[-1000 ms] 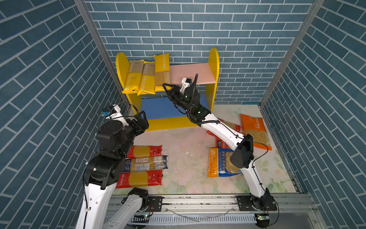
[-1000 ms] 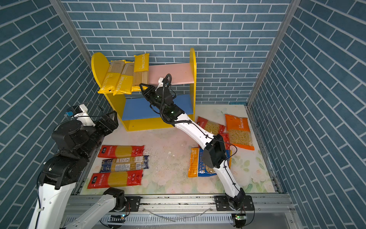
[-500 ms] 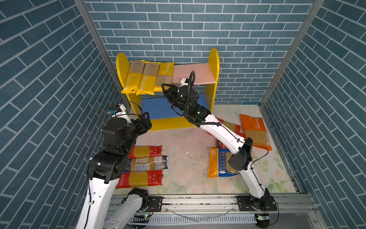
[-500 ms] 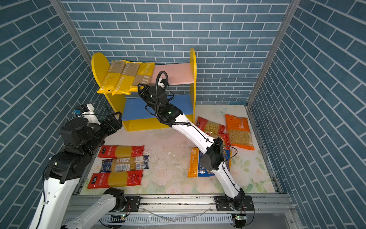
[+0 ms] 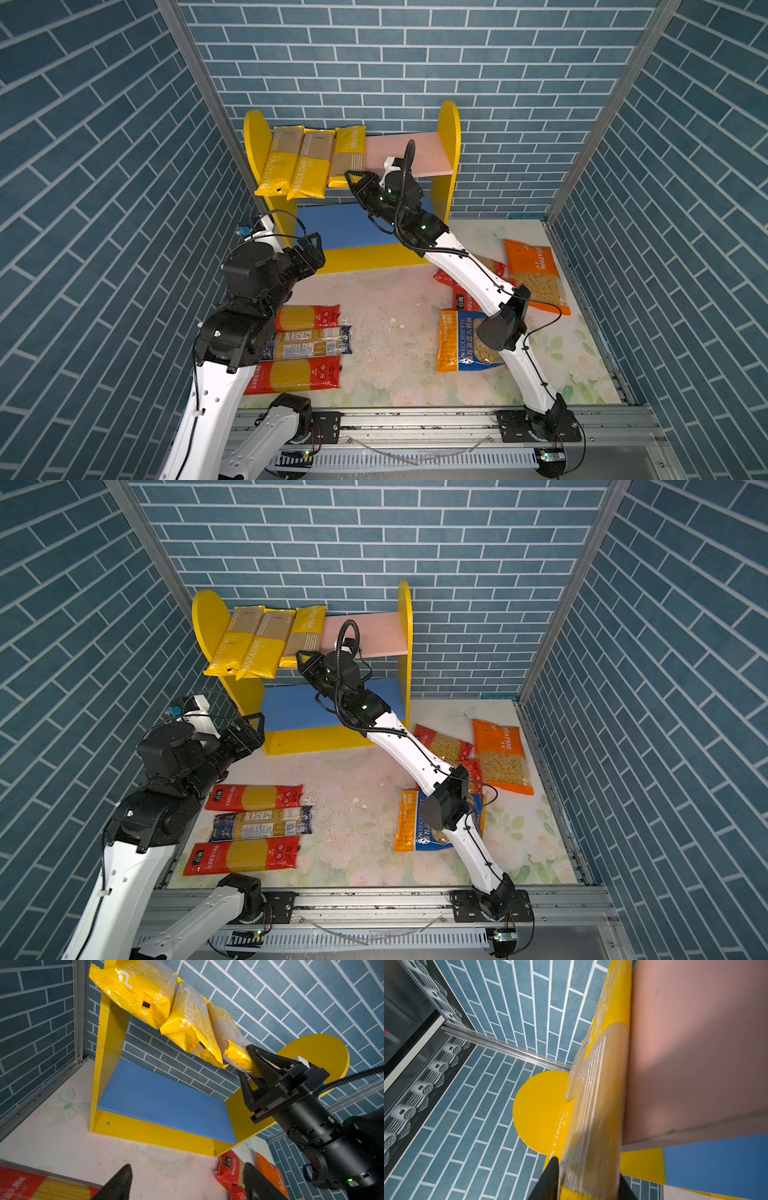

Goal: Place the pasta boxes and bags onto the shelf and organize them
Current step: 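Push the pack against the other two packs with right gripper while left withdraws, then release the pack and lower both grippers toward the table packages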

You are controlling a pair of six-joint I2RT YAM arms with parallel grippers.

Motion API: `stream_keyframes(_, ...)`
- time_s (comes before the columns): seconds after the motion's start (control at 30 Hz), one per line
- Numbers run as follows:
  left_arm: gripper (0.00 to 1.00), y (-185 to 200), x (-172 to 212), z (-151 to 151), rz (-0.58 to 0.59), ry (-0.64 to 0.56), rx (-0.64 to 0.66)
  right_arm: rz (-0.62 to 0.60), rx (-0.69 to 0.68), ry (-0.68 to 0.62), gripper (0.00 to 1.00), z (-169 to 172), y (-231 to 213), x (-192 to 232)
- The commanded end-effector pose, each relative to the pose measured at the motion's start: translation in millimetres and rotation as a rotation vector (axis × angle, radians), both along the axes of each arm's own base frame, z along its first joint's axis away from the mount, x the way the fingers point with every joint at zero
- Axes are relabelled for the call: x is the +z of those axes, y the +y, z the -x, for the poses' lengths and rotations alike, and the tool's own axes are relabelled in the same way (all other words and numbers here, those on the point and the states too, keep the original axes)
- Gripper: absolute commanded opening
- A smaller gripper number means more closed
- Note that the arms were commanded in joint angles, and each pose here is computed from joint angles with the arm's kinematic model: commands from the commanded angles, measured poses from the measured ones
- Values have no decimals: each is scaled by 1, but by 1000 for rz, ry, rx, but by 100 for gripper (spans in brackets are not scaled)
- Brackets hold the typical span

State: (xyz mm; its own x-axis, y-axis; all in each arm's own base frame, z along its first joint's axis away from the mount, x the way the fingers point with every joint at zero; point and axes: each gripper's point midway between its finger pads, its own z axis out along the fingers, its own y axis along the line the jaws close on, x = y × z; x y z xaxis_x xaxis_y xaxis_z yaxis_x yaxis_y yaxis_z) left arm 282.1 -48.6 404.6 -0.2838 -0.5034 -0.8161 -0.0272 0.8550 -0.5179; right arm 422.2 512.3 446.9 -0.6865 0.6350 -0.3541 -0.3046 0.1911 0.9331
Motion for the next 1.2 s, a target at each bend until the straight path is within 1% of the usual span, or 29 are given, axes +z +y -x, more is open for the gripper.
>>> stream_keyframes(0.0, 84, 1, 4, 2, -7, -16, 0, -71, 66, -63, 44, 11, -5, 32)
stream_keyframes(0.07, 84, 1, 3, 1, -11, -12, 1, -65, 90, -68, 48, 17, -2, 33)
stream_keyframes(0.13, 84, 1, 4, 0, -10, -15, -2, -64, 99, -75, 48, 19, -1, 33)
stream_keyframes(0.23, 84, 0, 4, 0, -3, -14, -5, -61, 104, -68, 42, 16, 0, 29)
stream_keyframes(0.37, 84, 0, 0, 1, 2, -6, -5, -81, 114, -57, 30, 15, 1, 30)
stream_keyframes(0.4, 84, 1, -1, 2, 0, -6, -2, -83, 150, -63, 26, 21, 6, 31)
stream_keyframes(0.47, 84, 3, -5, 3, -5, -2, 8, -86, 170, -63, 22, 26, 8, 33)
stream_keyframes(0.67, 84, 1, -5, 1, -6, -3, -3, -84, 198, -53, 21, 38, 14, 33)
stream_keyframes(0.7, 84, 0, -5, 1, -5, -3, -5, -83, 196, -52, 23, 37, 14, 31)
stream_keyframes(0.73, 84, 0, -4, 1, -5, -4, -6, -81, 196, -50, 26, 37, 14, 31)
stream_keyframes(0.83, 84, 1, -4, 4, -9, -6, -2, -76, 189, -54, 46, 36, 10, 33)
stream_keyframes(0.9, 84, 4, -5, 6, -16, -4, 6, -72, 199, -67, 54, 39, 9, 36)
stream_keyframes(0.97, 84, 4, -6, 7, -21, 0, 5, -69, 214, -82, 60, 43, 8, 39)
stream_keyframes(1.07, 84, 3, -10, 9, -22, 12, 1, -63, 247, -102, 65, 54, 4, 42)
stream_keyframes(1.17, 84, 1, -15, 9, -29, 21, -16, -34, 253, -116, 67, 66, -8, 36)
